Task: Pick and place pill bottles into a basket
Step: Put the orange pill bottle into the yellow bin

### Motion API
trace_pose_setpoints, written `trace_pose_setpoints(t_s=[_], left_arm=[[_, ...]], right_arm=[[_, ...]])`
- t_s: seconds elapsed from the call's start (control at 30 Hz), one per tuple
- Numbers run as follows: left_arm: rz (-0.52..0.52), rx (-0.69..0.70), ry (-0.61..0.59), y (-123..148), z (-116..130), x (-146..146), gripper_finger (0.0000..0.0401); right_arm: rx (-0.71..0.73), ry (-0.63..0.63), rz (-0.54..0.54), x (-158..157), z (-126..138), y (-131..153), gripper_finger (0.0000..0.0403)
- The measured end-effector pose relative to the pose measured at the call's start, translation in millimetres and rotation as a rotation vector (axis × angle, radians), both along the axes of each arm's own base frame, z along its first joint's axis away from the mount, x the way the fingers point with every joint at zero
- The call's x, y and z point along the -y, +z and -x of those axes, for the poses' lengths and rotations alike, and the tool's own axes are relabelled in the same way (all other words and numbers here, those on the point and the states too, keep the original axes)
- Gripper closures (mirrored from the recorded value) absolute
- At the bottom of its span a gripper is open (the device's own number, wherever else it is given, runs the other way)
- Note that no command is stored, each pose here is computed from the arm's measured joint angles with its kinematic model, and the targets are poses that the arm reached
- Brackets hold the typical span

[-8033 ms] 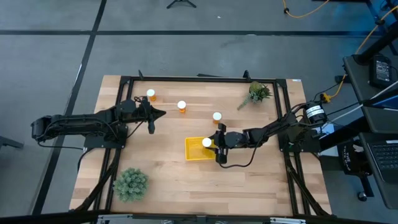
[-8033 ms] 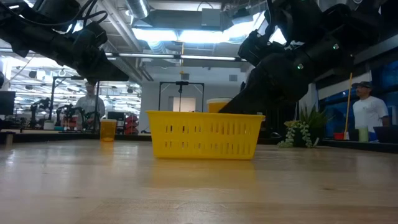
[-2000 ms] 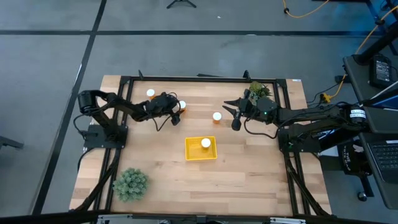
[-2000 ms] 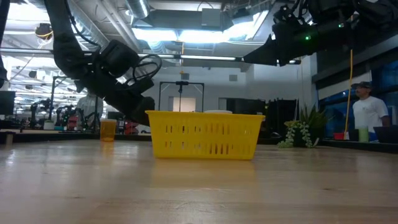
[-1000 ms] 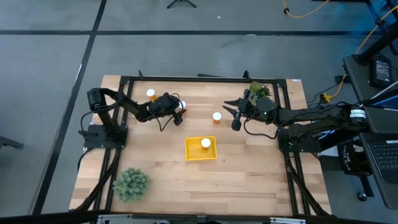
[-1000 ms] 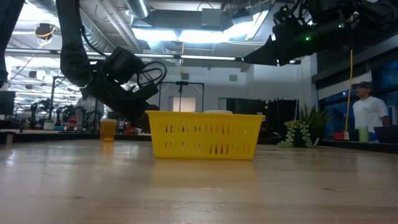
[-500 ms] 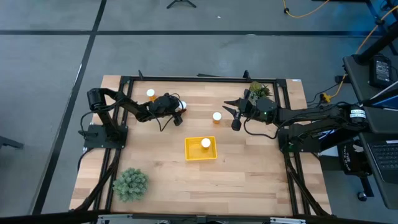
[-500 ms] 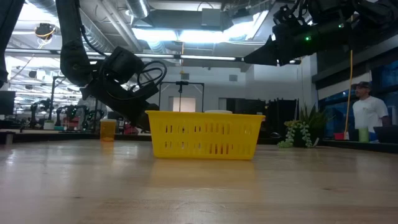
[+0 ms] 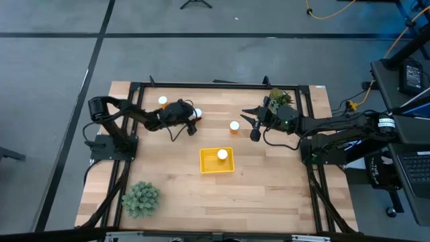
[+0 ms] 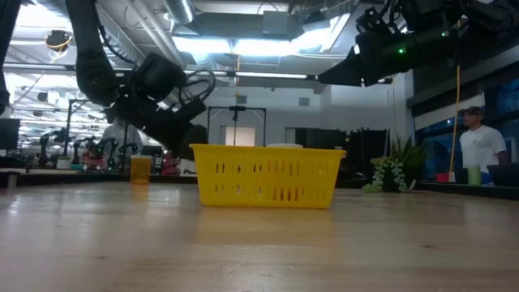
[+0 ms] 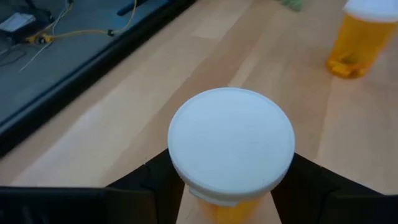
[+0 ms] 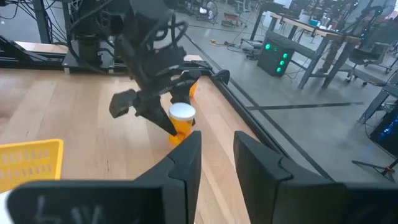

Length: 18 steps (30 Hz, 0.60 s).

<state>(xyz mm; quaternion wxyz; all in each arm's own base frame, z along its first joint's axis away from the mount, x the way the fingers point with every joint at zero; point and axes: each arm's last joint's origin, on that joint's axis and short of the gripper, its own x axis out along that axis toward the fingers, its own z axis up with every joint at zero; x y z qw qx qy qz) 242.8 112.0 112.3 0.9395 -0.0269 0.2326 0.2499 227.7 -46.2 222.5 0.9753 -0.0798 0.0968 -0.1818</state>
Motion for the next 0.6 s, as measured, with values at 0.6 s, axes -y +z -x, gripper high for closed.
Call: trace_pose_setpoints(t_s=[0.6], left_arm=[[-0.053, 0.059, -0.250, 80.6, 38.8, 24.3, 0.0201]], right_arm=[[-0.006, -0.004, -0.026, -0.1, 0.3, -1.5, 0.0304]])
